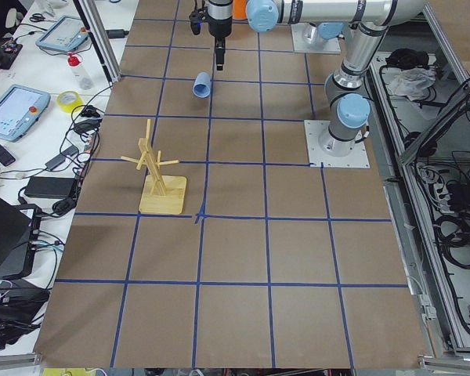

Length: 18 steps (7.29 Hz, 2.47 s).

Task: Flip cup
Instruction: 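Raise the right gripper and draw it back from the cup, then reach the left gripper to the open mouth of the lying cup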

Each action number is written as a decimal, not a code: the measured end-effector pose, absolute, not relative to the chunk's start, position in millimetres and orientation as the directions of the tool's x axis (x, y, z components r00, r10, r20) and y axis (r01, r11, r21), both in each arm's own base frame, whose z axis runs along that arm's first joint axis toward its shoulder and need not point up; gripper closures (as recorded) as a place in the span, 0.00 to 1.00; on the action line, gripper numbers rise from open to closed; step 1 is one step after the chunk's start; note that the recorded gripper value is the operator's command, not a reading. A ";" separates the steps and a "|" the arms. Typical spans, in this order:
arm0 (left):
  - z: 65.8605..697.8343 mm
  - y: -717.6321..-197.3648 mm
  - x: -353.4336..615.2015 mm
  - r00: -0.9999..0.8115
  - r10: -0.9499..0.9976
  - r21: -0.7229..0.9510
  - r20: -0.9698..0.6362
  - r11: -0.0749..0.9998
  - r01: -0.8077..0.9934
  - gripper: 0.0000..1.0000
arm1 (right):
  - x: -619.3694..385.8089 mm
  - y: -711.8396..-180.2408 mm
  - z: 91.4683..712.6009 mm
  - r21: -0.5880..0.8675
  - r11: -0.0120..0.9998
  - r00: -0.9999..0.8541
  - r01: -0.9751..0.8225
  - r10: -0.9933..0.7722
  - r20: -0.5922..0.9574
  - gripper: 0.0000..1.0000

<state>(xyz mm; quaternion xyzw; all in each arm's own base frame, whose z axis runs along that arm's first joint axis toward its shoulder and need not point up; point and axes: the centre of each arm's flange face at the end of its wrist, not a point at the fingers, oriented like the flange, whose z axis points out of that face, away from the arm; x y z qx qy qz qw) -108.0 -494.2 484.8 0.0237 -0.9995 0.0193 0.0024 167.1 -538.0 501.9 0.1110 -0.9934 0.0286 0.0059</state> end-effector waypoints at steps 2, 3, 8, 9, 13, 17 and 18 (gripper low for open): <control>481.6 -496.4 -108.6 -0.999 -0.047 -0.032 0.011 0.998 -0.048 0.00 | 166.2 -538.2 493.1 -0.035 0.975 -0.975 -0.222 -0.221 0.016 0.00; 477.3 -499.1 -109.6 -0.999 -0.048 -0.025 0.022 0.998 -0.049 0.00 | 166.2 -538.9 490.3 -0.031 0.976 -0.977 -0.215 -0.215 0.015 0.00; 389.4 -577.6 -124.3 -0.941 -0.058 -0.008 0.335 0.998 -0.064 0.00 | 165.7 -539.9 488.8 -0.031 0.979 -0.979 -0.204 -0.204 0.001 0.00; 364.1 -593.9 -128.7 -0.915 -0.061 0.002 0.399 0.998 -0.066 0.00 | 164.6 -540.4 488.6 -0.030 0.979 -0.979 -0.202 -0.202 -0.001 0.00; 246.1 -618.1 -140.4 -0.847 -0.054 -0.013 0.529 0.997 -0.072 0.01 | 157.9 -541.5 486.8 -0.019 0.982 -0.982 -0.190 -0.190 -0.002 0.00; 197.2 -608.5 -156.8 -0.738 -0.077 0.036 0.670 0.997 -0.072 0.10 | 157.5 -541.0 485.7 -0.013 0.982 -0.982 -0.189 -0.189 -0.003 0.00; 191.3 -608.9 -161.7 -0.706 -0.084 0.050 0.704 0.996 -0.069 0.23 | 157.5 -540.7 485.3 -0.010 0.982 -0.982 -0.189 -0.189 -0.004 0.00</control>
